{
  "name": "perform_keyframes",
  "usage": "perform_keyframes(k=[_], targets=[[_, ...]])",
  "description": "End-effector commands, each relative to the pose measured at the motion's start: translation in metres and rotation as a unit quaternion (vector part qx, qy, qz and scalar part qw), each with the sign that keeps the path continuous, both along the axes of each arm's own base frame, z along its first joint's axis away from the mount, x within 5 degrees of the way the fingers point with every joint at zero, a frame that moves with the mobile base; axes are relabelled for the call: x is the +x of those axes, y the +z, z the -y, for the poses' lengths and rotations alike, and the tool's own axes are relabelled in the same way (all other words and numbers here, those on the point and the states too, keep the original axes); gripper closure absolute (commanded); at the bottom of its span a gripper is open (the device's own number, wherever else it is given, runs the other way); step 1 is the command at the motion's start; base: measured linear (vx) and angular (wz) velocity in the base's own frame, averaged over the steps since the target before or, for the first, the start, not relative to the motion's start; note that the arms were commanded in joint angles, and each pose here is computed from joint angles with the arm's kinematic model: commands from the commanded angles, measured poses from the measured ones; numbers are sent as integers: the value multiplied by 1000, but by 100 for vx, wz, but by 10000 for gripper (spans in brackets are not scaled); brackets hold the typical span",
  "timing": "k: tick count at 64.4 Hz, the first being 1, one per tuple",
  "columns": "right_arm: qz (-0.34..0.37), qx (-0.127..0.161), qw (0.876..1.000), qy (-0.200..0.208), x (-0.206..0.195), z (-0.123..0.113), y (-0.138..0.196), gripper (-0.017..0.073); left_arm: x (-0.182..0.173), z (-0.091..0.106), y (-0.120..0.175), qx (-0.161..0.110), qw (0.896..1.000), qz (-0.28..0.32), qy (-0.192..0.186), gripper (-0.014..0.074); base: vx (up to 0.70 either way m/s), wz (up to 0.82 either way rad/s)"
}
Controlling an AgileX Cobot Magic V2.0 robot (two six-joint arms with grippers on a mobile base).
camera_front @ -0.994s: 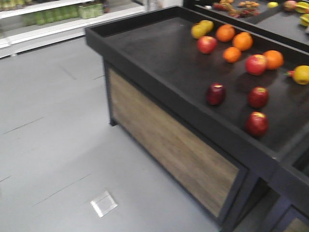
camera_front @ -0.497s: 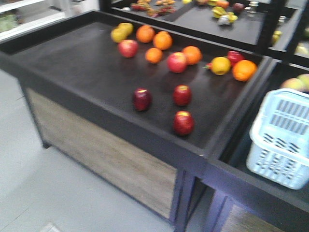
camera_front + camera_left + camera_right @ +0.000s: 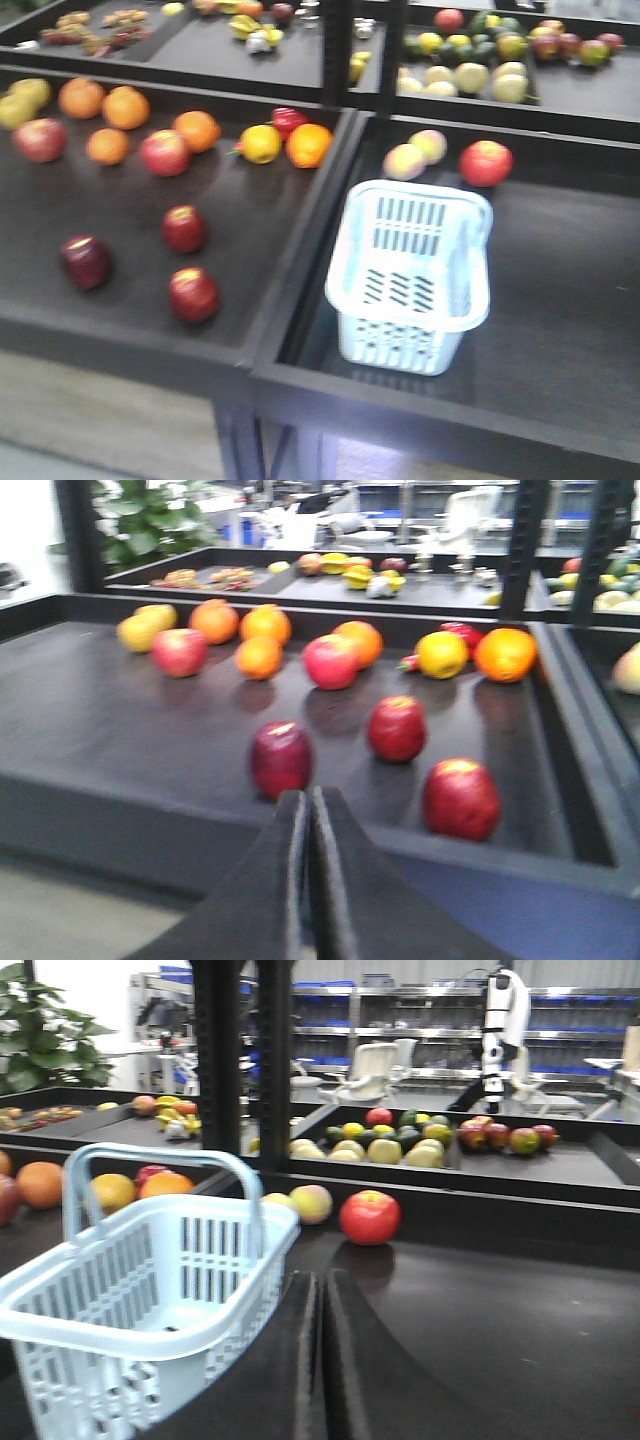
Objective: Pick three apples into basket with both arms
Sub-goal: 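Drive up to the display beside the light-blue basket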
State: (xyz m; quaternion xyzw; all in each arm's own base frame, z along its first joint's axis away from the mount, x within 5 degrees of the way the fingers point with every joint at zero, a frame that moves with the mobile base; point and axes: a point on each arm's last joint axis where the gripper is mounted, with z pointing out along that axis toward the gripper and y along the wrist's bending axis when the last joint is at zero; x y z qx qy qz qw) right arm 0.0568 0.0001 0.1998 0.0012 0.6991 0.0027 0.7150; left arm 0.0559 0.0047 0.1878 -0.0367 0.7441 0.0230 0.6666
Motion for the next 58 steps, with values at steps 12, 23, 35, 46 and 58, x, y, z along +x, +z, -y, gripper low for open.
perform_keyframes(k=[12,23,35,46,58], targets=[[41,-5,999,-2,-1,0,6,567,-2,0,18,-2,998,61,1,600,17,-36],[41,-5,999,-2,-1,0,6,567,-2,0,18,-2,998,61,1,600,19,-7],[41,-5,999,-2,-1,0,6,567,-2,0,18,-2,998,61,1,600,21,1],[41,-5,999,-2,-1,0,6,567,-2,0,18,-2,998,61,1,600,20,-14],[41,-5,999,-2,-1,0,6,567,-2,0,18,-2,998,61,1,600,13,-32]])
